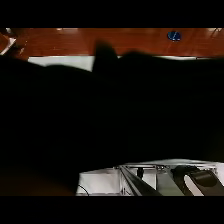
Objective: Fold the shirts.
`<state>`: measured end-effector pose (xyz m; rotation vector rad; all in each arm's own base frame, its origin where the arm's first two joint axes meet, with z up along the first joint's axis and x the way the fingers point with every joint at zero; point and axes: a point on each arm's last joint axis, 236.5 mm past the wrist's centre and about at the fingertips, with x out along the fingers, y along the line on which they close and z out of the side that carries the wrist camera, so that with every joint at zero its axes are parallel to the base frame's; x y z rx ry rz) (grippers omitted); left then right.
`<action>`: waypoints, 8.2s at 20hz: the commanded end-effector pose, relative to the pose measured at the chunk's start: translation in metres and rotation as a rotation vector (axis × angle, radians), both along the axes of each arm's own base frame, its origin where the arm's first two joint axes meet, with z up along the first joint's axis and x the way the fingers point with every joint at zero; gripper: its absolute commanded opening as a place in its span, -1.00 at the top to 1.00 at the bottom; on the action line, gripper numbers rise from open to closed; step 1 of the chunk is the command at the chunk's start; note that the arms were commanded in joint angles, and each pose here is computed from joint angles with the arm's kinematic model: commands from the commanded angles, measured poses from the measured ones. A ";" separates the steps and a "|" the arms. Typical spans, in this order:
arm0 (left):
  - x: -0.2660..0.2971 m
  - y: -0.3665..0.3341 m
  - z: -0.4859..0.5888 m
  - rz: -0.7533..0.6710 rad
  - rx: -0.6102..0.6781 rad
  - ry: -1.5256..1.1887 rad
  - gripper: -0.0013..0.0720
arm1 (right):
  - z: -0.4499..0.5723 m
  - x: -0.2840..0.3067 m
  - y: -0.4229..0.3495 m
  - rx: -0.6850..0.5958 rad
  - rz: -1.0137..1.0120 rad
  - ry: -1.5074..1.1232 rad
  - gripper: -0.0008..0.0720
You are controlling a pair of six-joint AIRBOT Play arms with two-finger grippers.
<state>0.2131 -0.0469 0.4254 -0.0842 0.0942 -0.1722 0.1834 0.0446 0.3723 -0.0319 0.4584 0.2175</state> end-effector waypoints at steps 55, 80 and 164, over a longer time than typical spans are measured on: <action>0.015 -0.094 -0.529 -0.287 -0.491 1.425 0.91 | -0.479 0.123 0.016 0.685 -0.180 1.081 0.05; -0.066 -0.008 0.119 0.012 0.107 -0.249 0.92 | 0.138 -0.024 -0.016 -0.005 -0.139 -0.386 0.90; 0.175 -0.004 -0.370 -0.160 -0.735 0.882 0.91 | -0.295 0.218 -0.004 0.462 -0.028 0.655 0.90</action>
